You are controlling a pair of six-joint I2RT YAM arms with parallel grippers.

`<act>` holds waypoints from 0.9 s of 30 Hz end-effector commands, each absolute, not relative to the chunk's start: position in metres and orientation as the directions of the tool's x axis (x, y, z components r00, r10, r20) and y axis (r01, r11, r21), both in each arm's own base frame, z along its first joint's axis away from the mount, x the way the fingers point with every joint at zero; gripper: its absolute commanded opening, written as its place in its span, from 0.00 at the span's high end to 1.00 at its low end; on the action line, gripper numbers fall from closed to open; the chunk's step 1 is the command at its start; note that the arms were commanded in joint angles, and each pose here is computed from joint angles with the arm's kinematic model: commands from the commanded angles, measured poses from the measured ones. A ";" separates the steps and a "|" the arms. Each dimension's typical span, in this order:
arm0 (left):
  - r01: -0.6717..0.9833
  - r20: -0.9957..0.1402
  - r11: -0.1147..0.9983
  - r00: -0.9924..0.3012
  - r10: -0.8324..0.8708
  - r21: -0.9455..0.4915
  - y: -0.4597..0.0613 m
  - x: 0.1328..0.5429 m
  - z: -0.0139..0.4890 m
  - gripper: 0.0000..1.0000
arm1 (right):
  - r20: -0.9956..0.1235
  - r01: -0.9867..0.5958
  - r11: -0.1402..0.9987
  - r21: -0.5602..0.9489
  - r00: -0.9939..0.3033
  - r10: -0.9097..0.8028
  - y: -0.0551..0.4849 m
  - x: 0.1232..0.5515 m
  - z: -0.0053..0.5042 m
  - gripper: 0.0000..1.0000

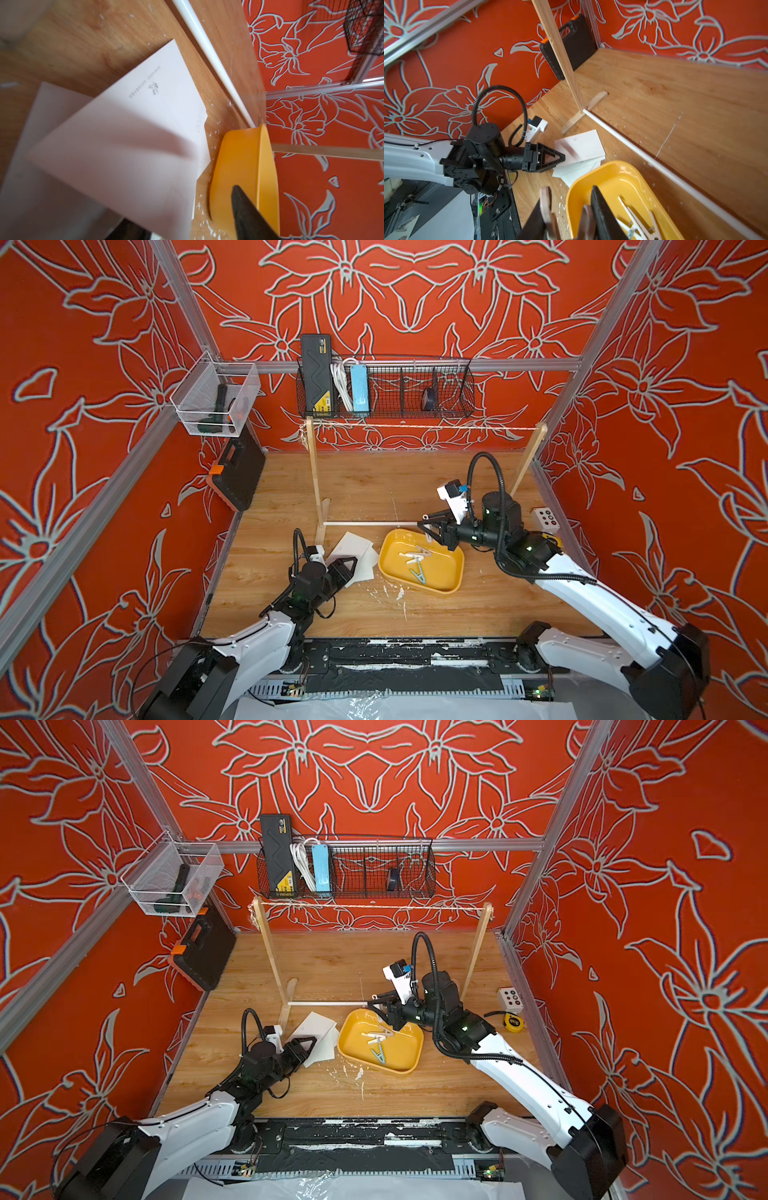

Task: Remove the postcards from the strings
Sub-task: Place the postcard on the postcard.

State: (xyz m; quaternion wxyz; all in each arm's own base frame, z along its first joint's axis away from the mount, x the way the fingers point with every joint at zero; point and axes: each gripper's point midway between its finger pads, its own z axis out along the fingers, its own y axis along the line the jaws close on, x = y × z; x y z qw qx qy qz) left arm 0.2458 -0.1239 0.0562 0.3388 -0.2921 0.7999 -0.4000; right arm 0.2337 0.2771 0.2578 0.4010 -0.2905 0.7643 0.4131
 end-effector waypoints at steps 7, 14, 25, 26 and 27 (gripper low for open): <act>-0.253 -0.267 0.494 -0.598 -0.756 -0.832 -0.114 0.222 0.050 0.26 | -0.796 -0.702 0.563 0.435 -0.593 -0.124 0.274 0.245 0.192 0.68; -0.299 -0.190 0.448 -0.613 -0.767 -0.842 -0.115 0.209 0.047 0.18 | -0.752 -0.654 0.626 0.424 -0.640 -0.159 0.271 0.254 0.151 0.68; -0.268 -0.179 0.450 -0.659 -0.730 -0.852 -0.125 0.205 0.063 0.21 | -0.697 -0.606 0.692 0.392 -0.687 -0.206 0.266 0.264 0.109 0.67; -0.255 -0.193 0.456 -0.656 -0.729 -0.853 -0.125 0.207 0.067 0.21 | -0.687 -0.599 0.699 0.391 -0.695 -0.211 0.265 0.264 0.104 0.66; -0.245 -0.203 0.460 -0.656 -0.727 -0.853 -0.125 0.208 0.070 0.21 | -0.682 -0.597 0.702 0.389 -0.699 -0.216 0.265 0.264 0.101 0.64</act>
